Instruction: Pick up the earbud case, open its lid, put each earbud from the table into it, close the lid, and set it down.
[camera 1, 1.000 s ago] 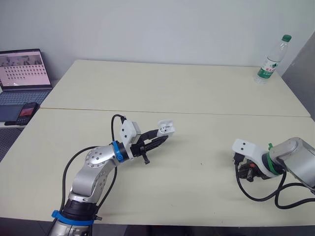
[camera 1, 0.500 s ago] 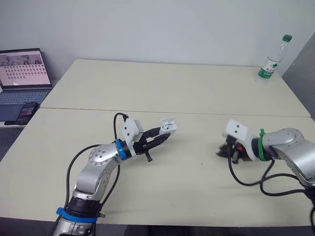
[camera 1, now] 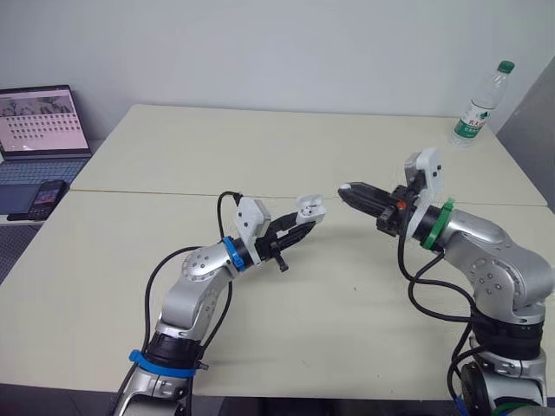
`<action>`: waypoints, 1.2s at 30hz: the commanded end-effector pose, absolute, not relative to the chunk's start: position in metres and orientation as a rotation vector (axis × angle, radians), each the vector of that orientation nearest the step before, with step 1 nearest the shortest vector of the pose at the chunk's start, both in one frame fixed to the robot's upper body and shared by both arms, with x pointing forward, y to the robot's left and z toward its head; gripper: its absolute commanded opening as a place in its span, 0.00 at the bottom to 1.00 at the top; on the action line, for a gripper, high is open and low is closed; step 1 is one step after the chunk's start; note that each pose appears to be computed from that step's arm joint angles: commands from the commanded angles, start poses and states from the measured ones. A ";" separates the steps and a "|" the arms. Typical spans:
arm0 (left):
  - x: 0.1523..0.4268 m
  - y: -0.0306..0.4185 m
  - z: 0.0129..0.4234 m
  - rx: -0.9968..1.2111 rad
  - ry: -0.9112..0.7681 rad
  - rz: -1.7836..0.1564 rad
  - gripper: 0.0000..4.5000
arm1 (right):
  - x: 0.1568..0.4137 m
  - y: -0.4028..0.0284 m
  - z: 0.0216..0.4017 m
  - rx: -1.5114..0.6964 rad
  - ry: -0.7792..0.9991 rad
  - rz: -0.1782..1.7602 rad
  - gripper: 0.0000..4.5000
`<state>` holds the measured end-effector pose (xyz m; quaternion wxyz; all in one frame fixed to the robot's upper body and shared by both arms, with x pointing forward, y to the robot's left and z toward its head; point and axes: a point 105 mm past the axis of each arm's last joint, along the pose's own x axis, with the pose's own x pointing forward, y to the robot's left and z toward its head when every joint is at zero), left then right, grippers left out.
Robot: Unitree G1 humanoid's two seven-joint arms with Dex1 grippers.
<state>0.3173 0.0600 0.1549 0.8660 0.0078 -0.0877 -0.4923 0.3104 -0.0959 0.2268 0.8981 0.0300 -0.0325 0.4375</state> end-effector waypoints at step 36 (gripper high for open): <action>0.312 0.057 0.183 -0.061 -0.275 -1.126 0.17 | 0.316 -0.108 0.243 0.270 -0.199 0.919 0.98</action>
